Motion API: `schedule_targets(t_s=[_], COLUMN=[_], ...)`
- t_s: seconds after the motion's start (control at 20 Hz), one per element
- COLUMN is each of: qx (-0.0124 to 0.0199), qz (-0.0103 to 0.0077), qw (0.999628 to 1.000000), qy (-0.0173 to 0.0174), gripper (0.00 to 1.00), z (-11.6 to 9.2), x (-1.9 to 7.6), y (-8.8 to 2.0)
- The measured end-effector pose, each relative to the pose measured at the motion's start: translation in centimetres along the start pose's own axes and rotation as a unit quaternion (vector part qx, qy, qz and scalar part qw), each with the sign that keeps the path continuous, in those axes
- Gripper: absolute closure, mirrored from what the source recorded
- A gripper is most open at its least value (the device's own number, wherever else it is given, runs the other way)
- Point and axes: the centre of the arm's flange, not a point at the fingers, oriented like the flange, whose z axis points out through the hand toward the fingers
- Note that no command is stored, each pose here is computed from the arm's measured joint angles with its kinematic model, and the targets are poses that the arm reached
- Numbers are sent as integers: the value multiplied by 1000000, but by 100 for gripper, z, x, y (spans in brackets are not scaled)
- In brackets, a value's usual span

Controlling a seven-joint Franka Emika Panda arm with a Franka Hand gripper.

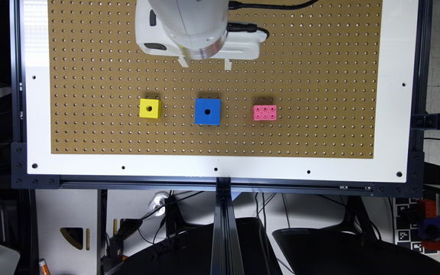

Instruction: Pick up pink block.

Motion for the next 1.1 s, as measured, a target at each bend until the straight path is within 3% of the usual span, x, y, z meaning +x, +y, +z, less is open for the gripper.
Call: schedule_targets(t_s=[0.15, 0.35, 0.45, 0.55, 0.75, 1.1], qx=[-133, -805, 1159, 3443, 6903, 12427], qz=[-15, -1638, -5088, -8299, -12569, -16050], qw=[1000000, 999998, 999986, 999957, 999883, 999781], qy=[-140, -848, 371, 2398, 5244, 5103], gripper=[0, 0, 0, 0, 0, 0], z=[2, 9, -9, -33, -67, -34], x=[-1, -17, -45, -102, -169, -149], y=[1, -6, -57, -144, -265, -581])
